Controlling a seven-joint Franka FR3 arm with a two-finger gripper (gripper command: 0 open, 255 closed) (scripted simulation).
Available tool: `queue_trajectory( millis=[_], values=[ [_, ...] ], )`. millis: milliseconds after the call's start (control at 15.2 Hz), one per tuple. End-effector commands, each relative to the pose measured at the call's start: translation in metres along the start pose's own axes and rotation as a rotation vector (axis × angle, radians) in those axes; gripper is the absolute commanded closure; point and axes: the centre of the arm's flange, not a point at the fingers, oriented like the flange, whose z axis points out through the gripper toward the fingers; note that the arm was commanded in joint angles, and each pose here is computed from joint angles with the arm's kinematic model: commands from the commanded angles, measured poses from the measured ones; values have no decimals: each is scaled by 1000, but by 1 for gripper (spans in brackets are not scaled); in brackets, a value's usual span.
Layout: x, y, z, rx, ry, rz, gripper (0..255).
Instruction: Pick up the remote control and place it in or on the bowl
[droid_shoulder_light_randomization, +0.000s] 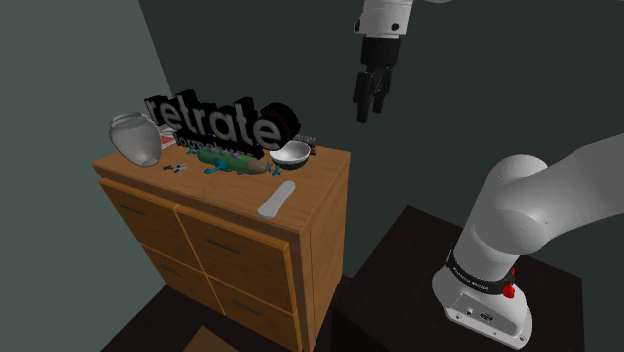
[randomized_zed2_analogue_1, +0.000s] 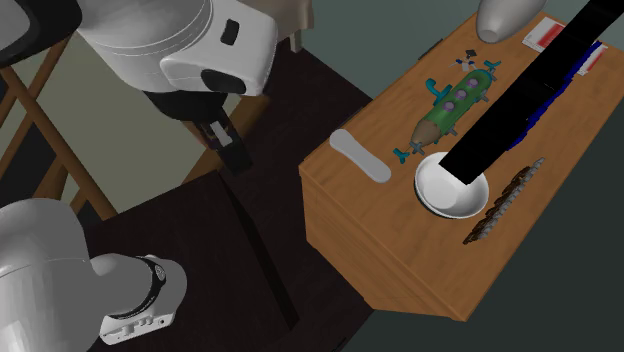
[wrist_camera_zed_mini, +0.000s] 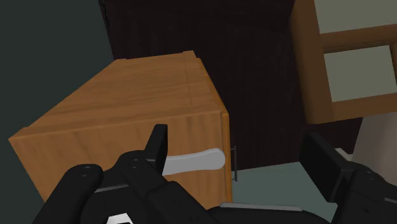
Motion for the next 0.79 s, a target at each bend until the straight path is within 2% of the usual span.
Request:
queue_trajectory(
  millis=[0, 726],
  values=[
    [0, 0, 0, 0, 0, 0, 0],
    [90, -42, 104, -23, 19, 386, 0]
  ],
)
